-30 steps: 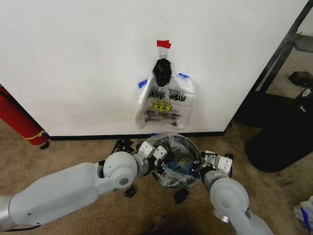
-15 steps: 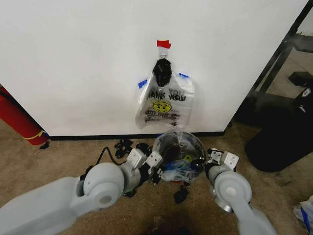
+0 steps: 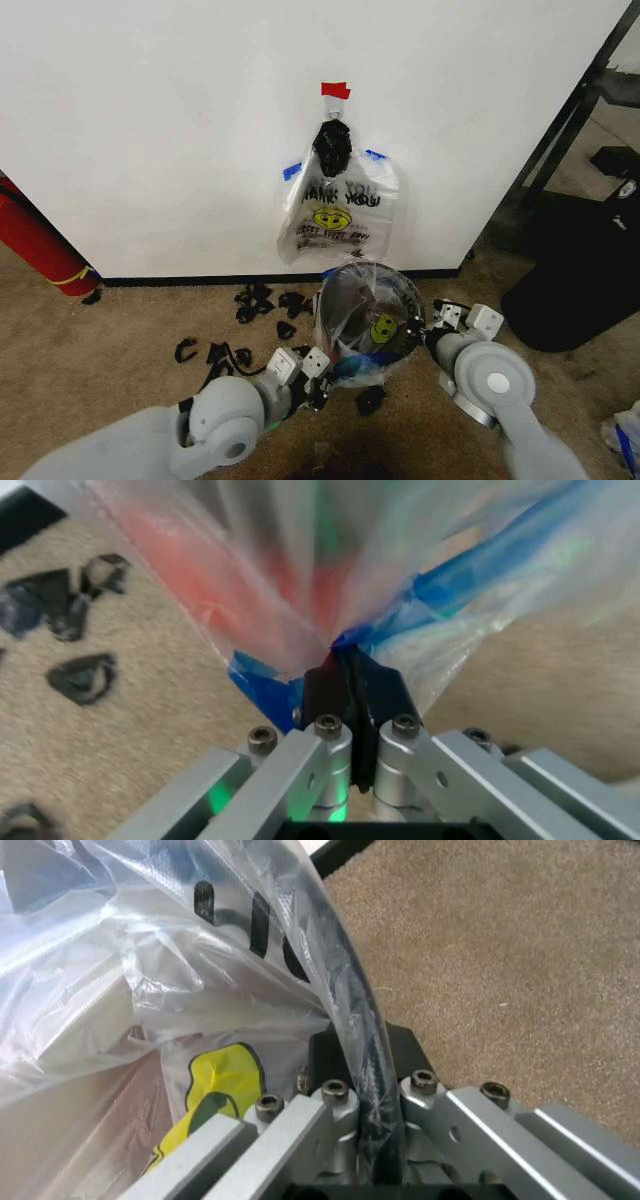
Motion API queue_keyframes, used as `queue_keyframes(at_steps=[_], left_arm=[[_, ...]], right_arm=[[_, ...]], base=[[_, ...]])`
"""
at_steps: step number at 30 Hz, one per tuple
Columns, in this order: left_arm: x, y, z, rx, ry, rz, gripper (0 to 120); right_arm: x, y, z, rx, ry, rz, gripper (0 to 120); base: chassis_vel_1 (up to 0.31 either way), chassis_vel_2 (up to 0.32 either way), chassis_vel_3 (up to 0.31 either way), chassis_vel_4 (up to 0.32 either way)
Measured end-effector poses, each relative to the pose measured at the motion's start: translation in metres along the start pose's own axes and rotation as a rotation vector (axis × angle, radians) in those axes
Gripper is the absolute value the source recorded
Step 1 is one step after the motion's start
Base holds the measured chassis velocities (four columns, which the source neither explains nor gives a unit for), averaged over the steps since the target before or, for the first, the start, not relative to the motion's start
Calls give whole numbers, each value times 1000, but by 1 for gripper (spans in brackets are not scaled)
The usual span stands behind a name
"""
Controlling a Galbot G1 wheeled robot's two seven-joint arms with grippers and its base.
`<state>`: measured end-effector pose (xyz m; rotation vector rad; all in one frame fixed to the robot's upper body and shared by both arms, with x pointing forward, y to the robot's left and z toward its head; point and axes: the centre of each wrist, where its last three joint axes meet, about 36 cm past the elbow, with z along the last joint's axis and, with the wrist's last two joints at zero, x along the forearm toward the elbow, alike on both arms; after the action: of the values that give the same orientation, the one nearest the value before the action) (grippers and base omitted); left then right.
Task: Pick up the garbage bag from the wall and place it over the trash bin.
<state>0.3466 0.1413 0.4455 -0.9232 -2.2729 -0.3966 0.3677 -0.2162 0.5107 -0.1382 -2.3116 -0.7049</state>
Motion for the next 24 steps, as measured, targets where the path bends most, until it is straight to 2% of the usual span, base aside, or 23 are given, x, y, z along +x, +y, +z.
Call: queue_keyframes(at_steps=[5,10,13,15,16,18,20,24], left_arm=[[-24,1,15,-85,-22,-96,0],[-20,-1,20,-127,-37,-131,3],[-2,-4,16,-118,-67,-131,16],[2,-4,16,-114,-70,-131,18],[21,-2,12,-74,-84,-124,29],[23,-1,12,-69,-85,-124,31],[37,1,13,-41,-90,-126,37],[64,12,12,-1,-136,-165,57]], right_arm=[[6,-3,-2,-4,-9,2,0],[4,-9,-3,-11,-12,21,0],[-3,-14,-1,-19,-6,33,0],[-4,-15,-1,-20,-5,35,0],[-12,-19,0,-20,-5,52,0],[-14,-21,0,-17,-7,57,0],[-22,-25,0,-5,-19,78,0],[-31,-27,-4,-4,-34,78,0]], base=[[0,0,0,0],[0,0,0,0],[0,0,0,0],[0,0,0,0],[0,0,0,0],[0,0,0,0],[0,0,0,0],[0,0,0,0]])
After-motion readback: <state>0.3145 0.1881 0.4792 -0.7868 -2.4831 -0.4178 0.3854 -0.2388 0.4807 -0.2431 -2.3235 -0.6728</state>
